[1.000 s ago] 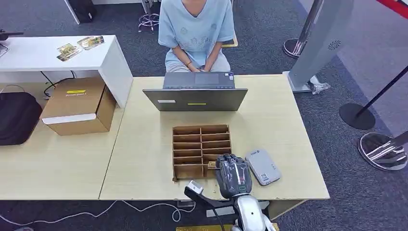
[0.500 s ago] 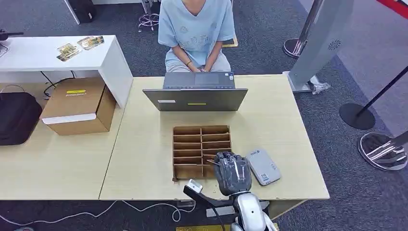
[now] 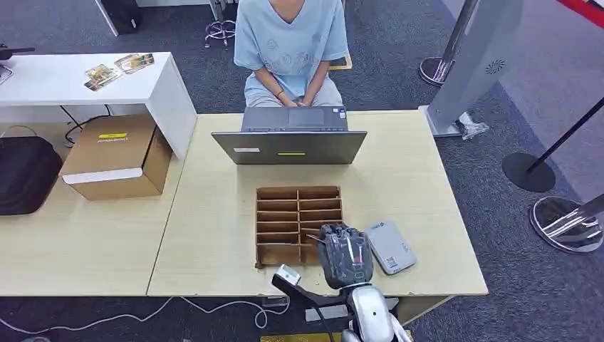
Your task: Pass the card to the sensor for recognition and then transmit it.
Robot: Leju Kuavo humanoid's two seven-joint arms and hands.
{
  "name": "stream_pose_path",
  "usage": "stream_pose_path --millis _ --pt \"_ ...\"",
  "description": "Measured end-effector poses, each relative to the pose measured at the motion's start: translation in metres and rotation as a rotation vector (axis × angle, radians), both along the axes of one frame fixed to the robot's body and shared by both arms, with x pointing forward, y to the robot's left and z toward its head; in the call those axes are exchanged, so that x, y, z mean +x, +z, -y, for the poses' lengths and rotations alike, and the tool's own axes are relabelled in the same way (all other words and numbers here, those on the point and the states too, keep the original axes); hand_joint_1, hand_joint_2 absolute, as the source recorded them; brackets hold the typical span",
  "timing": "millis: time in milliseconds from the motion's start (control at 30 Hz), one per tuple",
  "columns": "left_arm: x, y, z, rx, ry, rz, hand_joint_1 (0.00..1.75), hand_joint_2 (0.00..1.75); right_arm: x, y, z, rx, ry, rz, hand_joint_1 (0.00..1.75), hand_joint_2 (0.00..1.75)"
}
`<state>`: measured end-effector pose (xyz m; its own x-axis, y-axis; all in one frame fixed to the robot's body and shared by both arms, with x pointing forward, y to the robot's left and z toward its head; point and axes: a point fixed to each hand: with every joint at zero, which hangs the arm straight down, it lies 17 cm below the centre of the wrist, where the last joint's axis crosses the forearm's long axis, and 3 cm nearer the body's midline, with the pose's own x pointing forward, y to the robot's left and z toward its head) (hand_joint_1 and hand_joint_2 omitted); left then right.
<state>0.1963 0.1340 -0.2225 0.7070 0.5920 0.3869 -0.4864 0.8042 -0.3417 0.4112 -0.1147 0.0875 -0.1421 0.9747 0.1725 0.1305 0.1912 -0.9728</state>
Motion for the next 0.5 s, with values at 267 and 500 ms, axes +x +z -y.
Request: stream_pose_path --millis 267,500 --pt "0.003 0.003 0.002 0.015 -0.023 0.030 0.00 0.00 0.000 0.018 -0.001 0.021 0.017 0.059 1.68 1.75" --pt "0.006 0.006 0.003 0.041 -0.058 0.069 0.00 0.00 -0.003 0.037 0.003 0.077 0.021 0.114 1.69 1.75"
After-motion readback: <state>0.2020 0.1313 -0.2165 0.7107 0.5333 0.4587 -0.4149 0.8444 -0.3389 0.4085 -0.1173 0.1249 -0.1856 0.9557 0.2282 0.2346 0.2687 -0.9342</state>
